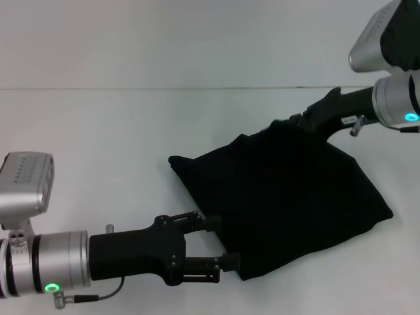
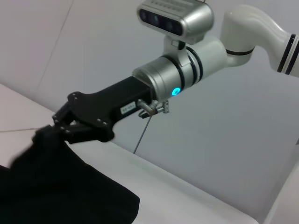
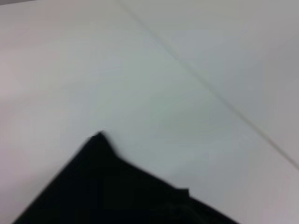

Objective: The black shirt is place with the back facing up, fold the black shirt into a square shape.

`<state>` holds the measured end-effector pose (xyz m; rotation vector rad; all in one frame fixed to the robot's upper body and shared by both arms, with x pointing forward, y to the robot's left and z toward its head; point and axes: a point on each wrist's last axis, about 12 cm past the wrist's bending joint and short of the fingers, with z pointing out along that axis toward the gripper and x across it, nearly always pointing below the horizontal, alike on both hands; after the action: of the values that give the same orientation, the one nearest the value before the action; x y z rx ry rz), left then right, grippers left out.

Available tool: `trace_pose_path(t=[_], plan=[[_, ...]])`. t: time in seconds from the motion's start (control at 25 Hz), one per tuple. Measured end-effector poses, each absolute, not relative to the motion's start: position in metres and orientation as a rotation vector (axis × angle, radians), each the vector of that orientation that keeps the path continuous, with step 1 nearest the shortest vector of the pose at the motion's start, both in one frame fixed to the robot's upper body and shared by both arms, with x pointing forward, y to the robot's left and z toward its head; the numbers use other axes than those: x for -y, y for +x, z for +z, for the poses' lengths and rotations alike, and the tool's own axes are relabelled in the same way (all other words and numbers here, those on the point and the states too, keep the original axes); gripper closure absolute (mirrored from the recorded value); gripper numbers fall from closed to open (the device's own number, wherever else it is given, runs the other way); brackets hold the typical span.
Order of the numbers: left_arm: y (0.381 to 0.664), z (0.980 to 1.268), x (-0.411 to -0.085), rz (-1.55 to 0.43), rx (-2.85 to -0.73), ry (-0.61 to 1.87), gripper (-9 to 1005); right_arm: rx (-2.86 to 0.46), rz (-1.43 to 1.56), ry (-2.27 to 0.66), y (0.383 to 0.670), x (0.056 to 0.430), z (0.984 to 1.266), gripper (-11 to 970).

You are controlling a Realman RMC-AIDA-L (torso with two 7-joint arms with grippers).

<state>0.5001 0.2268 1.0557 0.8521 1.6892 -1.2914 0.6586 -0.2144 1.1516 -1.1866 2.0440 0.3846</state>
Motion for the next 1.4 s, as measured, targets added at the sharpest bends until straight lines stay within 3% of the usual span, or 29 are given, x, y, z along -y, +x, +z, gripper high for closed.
trace_pose_path(t=[0.44,0.96,1.4], plan=[[0.505,1.059,-0.229,-1.283,-1.684,0.847,108,-2.102,0.250,-0.916,0.679,0.220,1.144,948],[0.510,1.061,-0.231,-1.280,-1.712,0.823,109,-2.127,0.192,-0.827,0.680,0.229,1.134,949],[0.512,1.062,-0.230,-1.291,-1.720,0.810,108,-2.124,0.103,-0.731,0.683,0.238,1.123,873]])
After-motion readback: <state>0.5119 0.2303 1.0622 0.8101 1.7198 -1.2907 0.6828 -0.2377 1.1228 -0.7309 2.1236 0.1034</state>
